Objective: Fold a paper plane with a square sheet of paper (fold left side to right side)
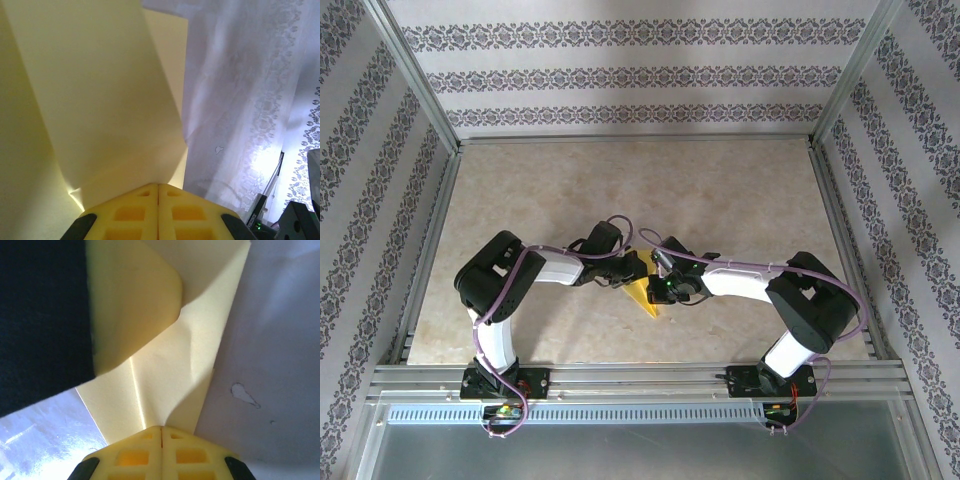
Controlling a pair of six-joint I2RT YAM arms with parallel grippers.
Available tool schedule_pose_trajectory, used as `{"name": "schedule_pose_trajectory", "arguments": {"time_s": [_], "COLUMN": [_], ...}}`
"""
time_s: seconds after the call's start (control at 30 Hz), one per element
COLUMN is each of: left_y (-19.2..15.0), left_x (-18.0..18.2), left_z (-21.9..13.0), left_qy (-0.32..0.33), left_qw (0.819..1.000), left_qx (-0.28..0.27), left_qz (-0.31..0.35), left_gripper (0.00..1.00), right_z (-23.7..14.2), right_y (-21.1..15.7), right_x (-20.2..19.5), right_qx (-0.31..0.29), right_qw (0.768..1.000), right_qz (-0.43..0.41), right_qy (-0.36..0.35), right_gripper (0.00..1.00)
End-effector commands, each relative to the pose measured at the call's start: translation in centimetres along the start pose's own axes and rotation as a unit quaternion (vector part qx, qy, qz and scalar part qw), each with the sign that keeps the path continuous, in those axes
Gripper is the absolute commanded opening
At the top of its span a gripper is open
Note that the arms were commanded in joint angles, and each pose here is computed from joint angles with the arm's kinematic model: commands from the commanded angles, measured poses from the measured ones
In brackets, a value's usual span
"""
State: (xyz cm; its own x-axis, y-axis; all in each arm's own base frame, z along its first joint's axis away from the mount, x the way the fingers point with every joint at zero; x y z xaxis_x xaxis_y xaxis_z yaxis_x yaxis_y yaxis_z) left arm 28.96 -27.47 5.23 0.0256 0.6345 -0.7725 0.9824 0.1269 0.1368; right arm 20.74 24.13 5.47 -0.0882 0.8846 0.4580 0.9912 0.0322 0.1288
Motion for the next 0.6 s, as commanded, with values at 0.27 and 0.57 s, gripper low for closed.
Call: {"name": "schedule_pose_trajectory", "arguments": {"time_s": [0.27,0.57], "left_y": [4.1,8.3], "left_x": [4.4,6.3], "left_z": [-1.4,-2.8], "left_qy": [0.060,0.071], "left_qw": [0.998,0.996], "left_qx": [-0.035,-0.057], "left_qz": [-0.007,-0.008], "left_gripper": [0.07,0.07], "right_z": [1.1,1.1], "right_y": [-4.5,-4.8], "right_x": [-6.7,-6.7], "right_qx": [0.081,0.084], "right_qw": [0.983,0.983], "right_qz": [0.019,0.019], "right_qy": [-0.162,-0.163], "right_gripper": [0.00,0.00]}}
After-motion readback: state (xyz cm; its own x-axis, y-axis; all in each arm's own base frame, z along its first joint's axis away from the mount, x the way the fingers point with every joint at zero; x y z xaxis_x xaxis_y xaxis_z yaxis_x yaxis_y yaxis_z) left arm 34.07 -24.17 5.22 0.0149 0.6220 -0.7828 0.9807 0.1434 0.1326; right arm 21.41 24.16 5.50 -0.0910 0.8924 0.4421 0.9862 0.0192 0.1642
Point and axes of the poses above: each hand's point on the last joint's axis, 136 mm out from that joint toward the fingers, its own z axis out along the fingers, its own x axis along the line the jaws close on, y = z × x, the point moved 5 cm from there along -z, back along the fingers, and after that the axes turned 3 degrees about z, right-handed, at the moved point
